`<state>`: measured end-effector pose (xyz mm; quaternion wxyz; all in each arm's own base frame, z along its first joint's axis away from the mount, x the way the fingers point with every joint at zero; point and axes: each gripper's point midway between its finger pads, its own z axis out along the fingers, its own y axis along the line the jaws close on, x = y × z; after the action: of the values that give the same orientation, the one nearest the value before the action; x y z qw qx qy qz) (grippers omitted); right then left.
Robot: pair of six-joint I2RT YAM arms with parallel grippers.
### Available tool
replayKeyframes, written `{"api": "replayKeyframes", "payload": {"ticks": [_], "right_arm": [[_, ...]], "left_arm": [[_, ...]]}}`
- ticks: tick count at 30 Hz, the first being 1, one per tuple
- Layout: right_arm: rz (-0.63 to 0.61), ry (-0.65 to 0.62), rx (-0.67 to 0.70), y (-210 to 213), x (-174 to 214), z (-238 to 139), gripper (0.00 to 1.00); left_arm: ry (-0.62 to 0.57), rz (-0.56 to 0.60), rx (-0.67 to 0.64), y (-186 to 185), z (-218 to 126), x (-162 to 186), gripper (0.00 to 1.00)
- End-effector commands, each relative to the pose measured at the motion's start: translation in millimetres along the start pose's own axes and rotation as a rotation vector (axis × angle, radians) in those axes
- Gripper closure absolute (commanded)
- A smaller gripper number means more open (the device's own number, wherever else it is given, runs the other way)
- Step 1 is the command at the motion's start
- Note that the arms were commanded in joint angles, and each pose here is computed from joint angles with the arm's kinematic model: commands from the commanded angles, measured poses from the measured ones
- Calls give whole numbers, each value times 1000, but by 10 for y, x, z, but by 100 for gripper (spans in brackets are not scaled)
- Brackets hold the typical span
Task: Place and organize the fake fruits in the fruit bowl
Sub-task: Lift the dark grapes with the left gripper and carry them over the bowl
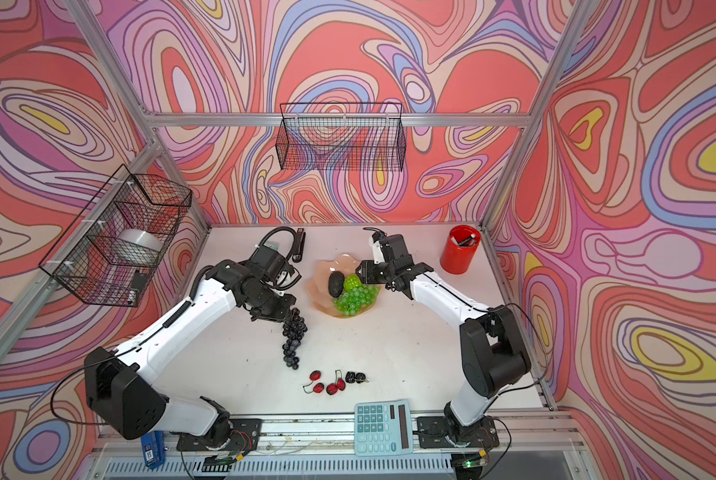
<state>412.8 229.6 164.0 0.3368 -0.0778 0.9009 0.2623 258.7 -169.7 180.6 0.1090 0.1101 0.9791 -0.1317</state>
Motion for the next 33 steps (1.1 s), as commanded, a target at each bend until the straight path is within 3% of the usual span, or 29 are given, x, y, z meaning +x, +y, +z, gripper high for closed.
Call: {"api": "replayKeyframes", "payload": {"ticks": [1, 7, 17, 25, 33], "right_arm": [[-2, -53, -37, 128, -115, -120, 49], [-13, -85, -38, 156, -175, -200, 49], [-21, -128, -42, 226, -334, -320, 49], [-6, -138, -8, 143, -258, -370, 46], [-2, -121, 6, 82, -175, -313, 46]], "left_arm": [[-48, 11, 34, -90, -300, -69, 100], [-153, 42, 47, -238, -635, -476, 100], [-344, 97, 176, -673, -1127, -1209, 100], [-353, 110, 288, -898, -1046, -1404, 100], [-285, 83, 392, -1045, -753, -1434, 100]]}}
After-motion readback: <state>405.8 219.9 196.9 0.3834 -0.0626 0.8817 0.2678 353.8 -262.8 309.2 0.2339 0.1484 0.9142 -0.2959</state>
